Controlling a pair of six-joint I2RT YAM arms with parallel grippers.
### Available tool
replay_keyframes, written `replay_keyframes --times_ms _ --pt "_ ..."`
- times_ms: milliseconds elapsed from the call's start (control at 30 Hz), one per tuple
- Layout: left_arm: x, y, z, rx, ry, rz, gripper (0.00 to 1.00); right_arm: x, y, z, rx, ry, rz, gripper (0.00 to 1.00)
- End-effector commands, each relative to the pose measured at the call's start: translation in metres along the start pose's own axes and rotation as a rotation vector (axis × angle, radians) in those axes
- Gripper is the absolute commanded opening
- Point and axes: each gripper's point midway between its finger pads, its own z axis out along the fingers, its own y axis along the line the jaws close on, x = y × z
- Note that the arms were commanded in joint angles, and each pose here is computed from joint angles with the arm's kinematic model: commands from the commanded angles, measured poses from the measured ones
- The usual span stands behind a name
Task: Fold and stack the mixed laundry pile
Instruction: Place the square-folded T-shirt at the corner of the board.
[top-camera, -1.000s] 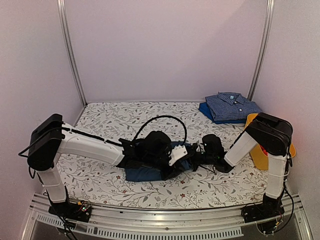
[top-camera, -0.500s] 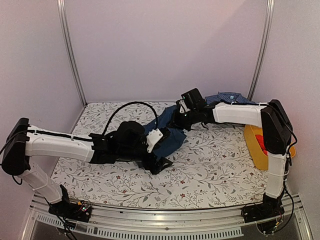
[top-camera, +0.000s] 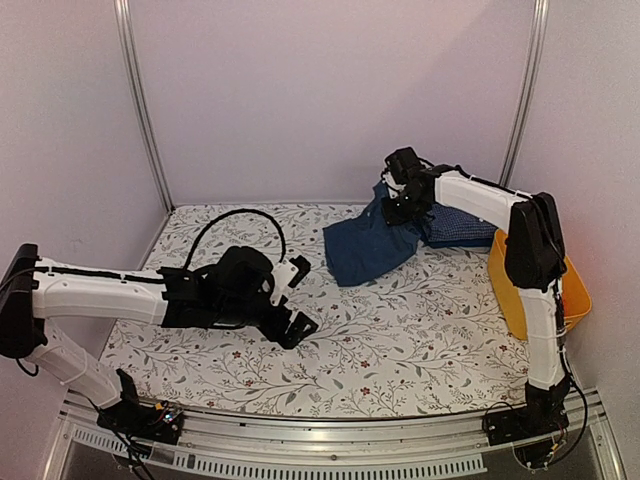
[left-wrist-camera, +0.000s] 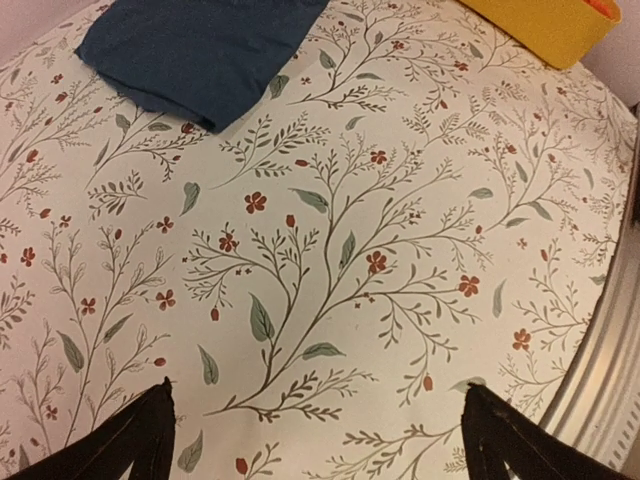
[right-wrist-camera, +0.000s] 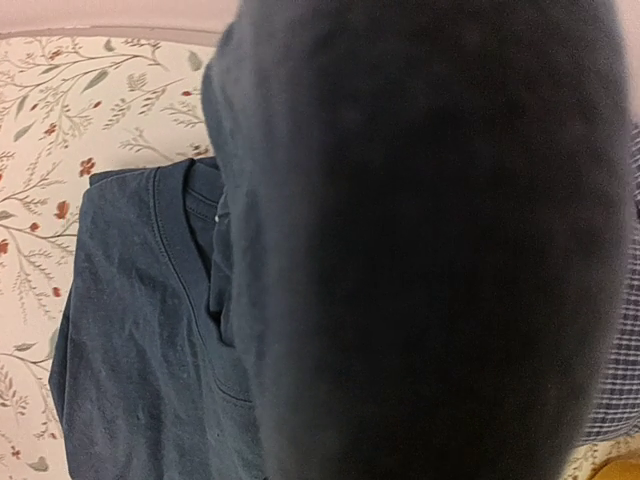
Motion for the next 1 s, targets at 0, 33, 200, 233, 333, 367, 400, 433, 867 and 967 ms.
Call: replay_keyframes --times_ms 0,33,200,233,333,367,400,433,867,967 --pt "0.009 0.011 -0.005 -0.046 0.035 -0.039 1.0 -0.039 -0.067 -0.016 0.19 -0.081 -0.093 0.0" --pt "0.011 0.012 -0.004 -0.051 0.045 -0.041 1.0 -0.044 -0.076 -0.018 0.203 -0.091 -0.1 0.0" --pt "0.014 0.012 0.003 -0.058 0.078 -0.034 1.0 -0.069 -0.101 -0.031 0.248 -0.149 -0.105 0.0" --pt "0.015 0.012 0.004 -0.057 0.084 -0.03 1.0 -0.073 -0.106 -0.035 0.26 -0.16 -0.106 0.0" --pt "0.015 0.011 0.011 -0.06 0.108 -0.012 1.0 -0.082 -0.119 -0.043 0.303 -0.176 -0.13 0.0" --pt "0.016 0.011 0.013 -0.063 0.117 -0.007 1.0 -0.083 -0.124 -0.046 0.318 -0.176 -0.142 0.0" --pt "0.015 0.011 0.014 -0.063 0.12 -0.004 1.0 -0.086 -0.128 -0.051 0.332 -0.182 -0.146 0.0" --pt "0.016 0.011 0.016 -0.064 0.126 0.0 1.0 -0.087 -0.132 -0.054 0.344 -0.185 -0.151 0.0" --pt "0.013 0.006 0.036 -0.052 0.156 0.003 1.0 -0.123 -0.142 -0.132 0.289 -0.325 -0.105 0.0" --pt "0.012 0.005 0.037 -0.052 0.155 0.006 1.0 -0.125 -0.15 -0.139 0.307 -0.334 -0.099 0.0"
